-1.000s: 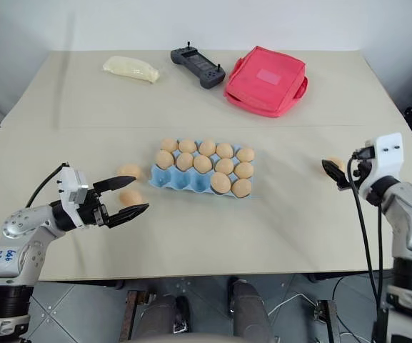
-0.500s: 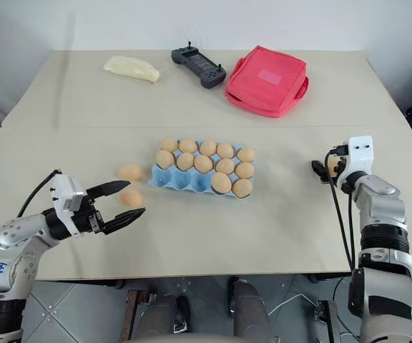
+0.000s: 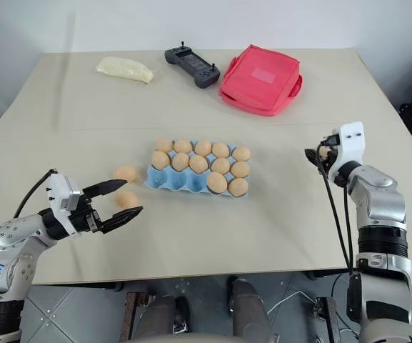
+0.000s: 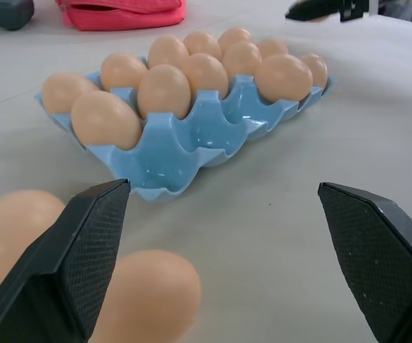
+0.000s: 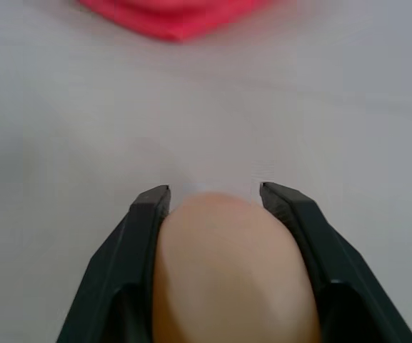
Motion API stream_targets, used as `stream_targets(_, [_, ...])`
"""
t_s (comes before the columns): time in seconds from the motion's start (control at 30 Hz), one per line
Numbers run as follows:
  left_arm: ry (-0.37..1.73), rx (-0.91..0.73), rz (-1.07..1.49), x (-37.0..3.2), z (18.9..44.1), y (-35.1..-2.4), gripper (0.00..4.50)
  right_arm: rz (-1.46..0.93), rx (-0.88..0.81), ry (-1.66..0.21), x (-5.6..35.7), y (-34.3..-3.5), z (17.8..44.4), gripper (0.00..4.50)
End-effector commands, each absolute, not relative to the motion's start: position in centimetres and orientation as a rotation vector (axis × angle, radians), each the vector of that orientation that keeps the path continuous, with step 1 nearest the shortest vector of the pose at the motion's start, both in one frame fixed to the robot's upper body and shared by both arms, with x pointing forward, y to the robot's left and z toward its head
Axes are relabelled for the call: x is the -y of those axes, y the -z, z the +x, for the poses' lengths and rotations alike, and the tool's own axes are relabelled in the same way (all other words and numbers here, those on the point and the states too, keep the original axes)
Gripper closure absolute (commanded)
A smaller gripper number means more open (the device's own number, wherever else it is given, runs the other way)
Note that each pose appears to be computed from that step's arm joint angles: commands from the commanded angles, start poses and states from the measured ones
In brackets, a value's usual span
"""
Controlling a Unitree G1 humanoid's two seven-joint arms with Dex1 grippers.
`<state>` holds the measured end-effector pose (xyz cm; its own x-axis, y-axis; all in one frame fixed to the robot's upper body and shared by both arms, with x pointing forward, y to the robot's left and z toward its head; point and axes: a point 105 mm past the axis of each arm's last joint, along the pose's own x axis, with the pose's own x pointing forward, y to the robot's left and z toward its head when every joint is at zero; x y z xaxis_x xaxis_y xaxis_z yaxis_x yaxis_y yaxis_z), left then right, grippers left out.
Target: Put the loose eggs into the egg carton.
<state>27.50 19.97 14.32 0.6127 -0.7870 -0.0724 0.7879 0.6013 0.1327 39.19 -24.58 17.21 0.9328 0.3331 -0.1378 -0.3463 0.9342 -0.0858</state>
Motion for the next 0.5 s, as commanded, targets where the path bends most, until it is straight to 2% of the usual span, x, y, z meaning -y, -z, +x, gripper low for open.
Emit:
stream_targets(0.03, [0.913,0.033,0.180,-20.1,27.5,-15.4,0.00,-0.120,-0.053,-0.555,19.2,-19.9,37.8,2.83])
stream_targets(0.33, [0.914,0.035,0.191,-20.3,27.9,-15.6,0.00,-0.146,-0.032,-1.005,6.4,-21.0,34.3,2.83])
stream_targets(0.5, [0.902,0.039,0.195,-20.4,27.8,-15.8,0.00,-0.158,-0.015,-1.107,2.6,-21.0,33.7,2.83])
